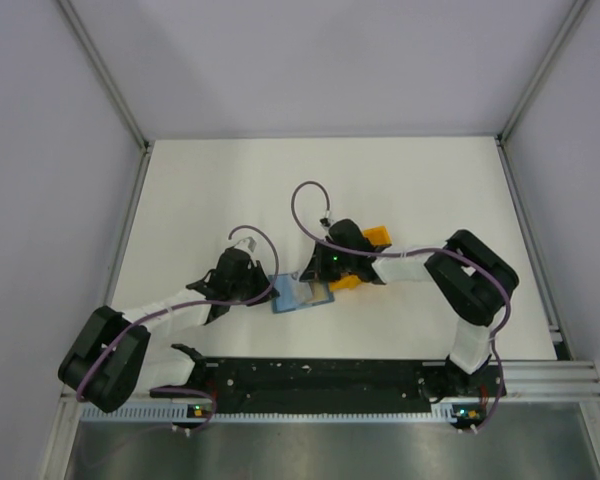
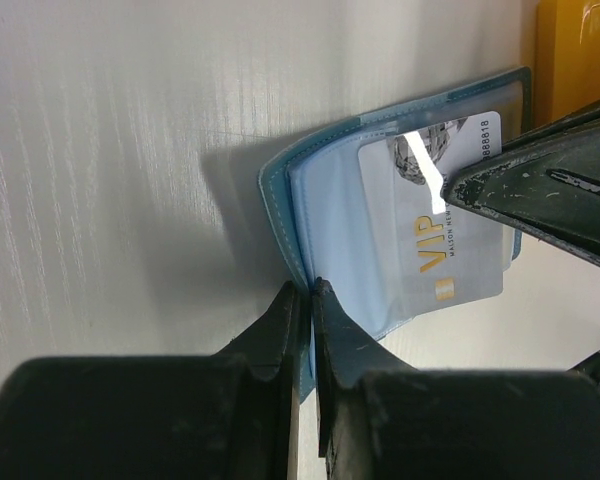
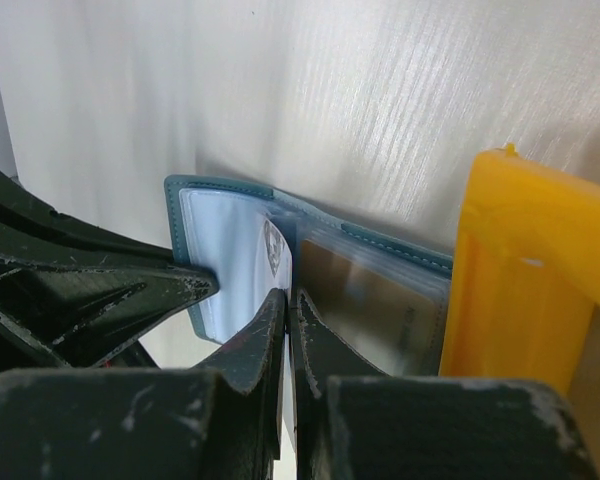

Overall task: Put the credit cards into the card holder
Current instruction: Insert the credit card into the card holder.

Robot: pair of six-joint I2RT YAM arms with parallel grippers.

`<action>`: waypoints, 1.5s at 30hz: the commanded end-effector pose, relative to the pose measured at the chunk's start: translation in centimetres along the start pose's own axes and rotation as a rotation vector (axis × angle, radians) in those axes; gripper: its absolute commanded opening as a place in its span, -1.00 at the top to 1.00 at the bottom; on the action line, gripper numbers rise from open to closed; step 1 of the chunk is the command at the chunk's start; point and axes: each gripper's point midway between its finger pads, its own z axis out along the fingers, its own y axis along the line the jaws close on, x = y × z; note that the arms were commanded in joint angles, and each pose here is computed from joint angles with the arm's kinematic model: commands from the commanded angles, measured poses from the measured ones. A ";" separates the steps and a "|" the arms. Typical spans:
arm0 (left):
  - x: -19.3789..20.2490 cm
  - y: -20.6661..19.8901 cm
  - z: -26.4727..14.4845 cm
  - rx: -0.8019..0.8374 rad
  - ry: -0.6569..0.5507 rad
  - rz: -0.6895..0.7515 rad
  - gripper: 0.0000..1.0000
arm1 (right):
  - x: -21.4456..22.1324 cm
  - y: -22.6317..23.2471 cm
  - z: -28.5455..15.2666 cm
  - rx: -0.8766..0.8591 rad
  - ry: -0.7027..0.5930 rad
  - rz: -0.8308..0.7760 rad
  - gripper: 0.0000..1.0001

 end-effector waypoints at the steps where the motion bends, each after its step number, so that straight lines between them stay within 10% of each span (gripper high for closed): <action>1: 1.2 1.7 0.0 -0.068 0.033 -0.006 1.00 | 2.0 -0.4 -0.7 0.040 0.016 0.004 1.00; 8: 1.4 1.6 -0.1 -0.057 0.035 -0.019 1.00 | 3.2 -1.8 0.1 0.129 0.051 0.088 0.98; 23: 1.6 2.4 -0.5 -0.093 0.025 -0.033 0.71 | 3.2 -0.3 -0.9 0.192 0.100 -0.023 0.29; 45: 1.3 1.8 -0.8 -0.059 0.007 -0.029 0.68 | 4.3 3.2 0.3 0.072 0.222 -0.086 0.24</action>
